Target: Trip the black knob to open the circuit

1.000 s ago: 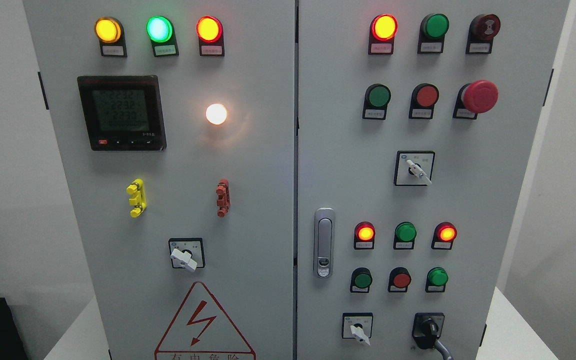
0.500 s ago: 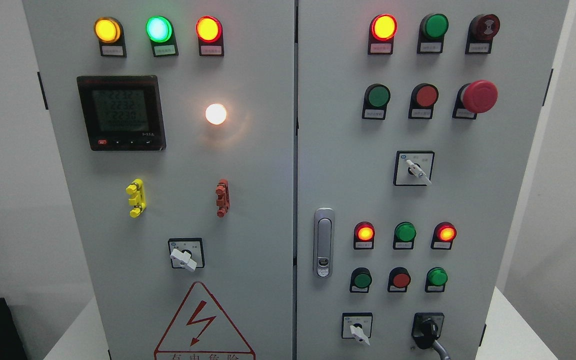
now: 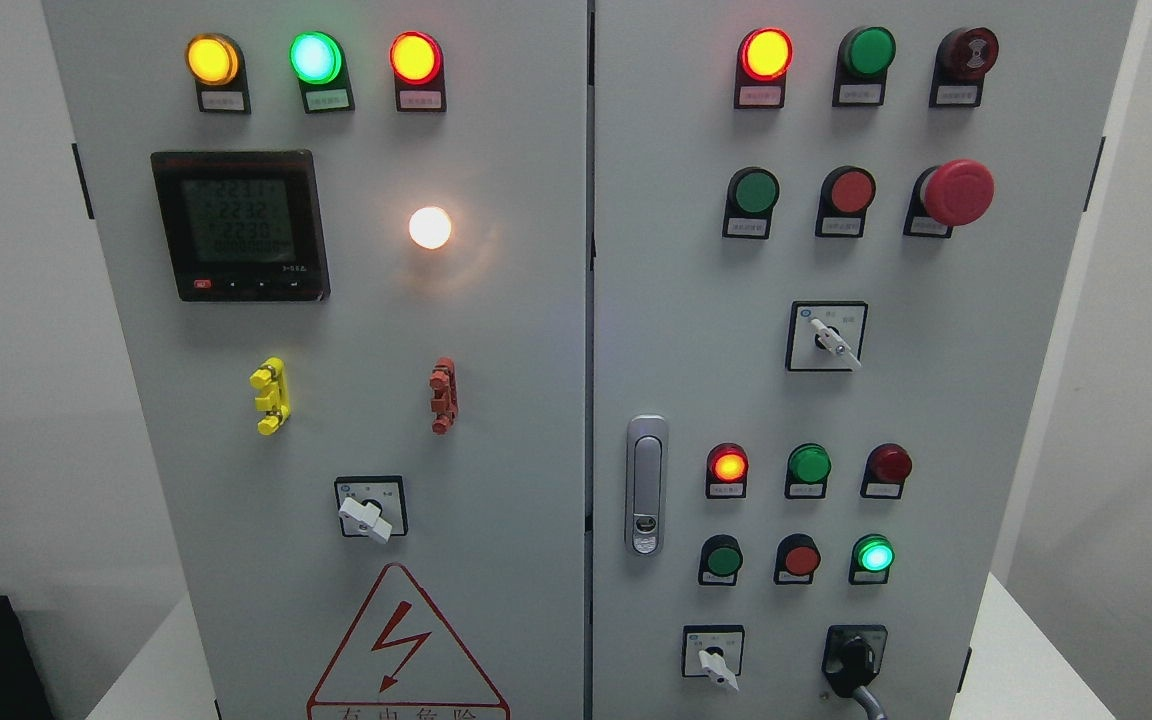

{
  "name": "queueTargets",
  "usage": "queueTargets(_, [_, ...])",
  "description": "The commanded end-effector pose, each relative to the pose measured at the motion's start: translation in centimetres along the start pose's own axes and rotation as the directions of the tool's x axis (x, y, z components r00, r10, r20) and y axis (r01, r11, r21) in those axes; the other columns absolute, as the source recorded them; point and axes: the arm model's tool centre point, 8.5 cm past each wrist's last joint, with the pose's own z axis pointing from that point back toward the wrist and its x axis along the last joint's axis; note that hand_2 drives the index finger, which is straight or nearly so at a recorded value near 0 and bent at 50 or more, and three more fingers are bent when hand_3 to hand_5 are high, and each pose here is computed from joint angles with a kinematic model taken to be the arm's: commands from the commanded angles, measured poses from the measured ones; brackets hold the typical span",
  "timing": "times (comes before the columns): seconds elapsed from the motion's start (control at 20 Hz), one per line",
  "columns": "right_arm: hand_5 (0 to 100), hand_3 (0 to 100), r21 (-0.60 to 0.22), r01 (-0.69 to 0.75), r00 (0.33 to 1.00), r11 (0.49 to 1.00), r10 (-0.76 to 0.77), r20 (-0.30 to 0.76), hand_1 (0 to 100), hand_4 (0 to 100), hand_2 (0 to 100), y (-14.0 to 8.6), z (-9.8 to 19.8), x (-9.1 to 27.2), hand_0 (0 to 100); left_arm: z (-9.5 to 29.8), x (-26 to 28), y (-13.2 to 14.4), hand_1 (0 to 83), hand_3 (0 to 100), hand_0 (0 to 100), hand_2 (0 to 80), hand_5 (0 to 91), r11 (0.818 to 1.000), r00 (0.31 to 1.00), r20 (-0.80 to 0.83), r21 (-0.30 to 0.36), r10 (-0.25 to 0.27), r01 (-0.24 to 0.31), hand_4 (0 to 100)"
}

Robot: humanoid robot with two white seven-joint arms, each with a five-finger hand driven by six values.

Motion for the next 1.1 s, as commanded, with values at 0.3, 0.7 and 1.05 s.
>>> queueTargets(0.3, [96, 100, 0.001, 0.032, 0.999, 0.999, -0.032, 0.014, 0, 98, 0, 1.09, -0.19, 0.21, 0, 0.0, -0.04, -0.01, 38.9, 0, 12, 0.0, 0.0, 1.0, 1.0, -0.005, -0.001, -0.023, 0.023, 0])
queueTargets(0.7, [96, 100, -0.002, 0.031, 0.999, 1.0, -0.031, 0.016, 0, 98, 0, 1.02, -0.24, 0.26, 0, 0.0, -0.02, -0.01, 38.9, 0, 12, 0.0, 0.0, 1.0, 1.0, -0.003, -0.001, -0.023, 0.023, 0])
queueTargets(1.05, [96, 100, -0.002, 0.032, 0.999, 0.999, -0.032, 0.016, 0, 98, 0, 1.06, -0.24, 0.25, 0, 0.0, -0.04, -0.01, 38.9, 0, 12, 0.0, 0.0, 1.0, 1.0, -0.005, -0.001, -0.023, 0.023, 0])
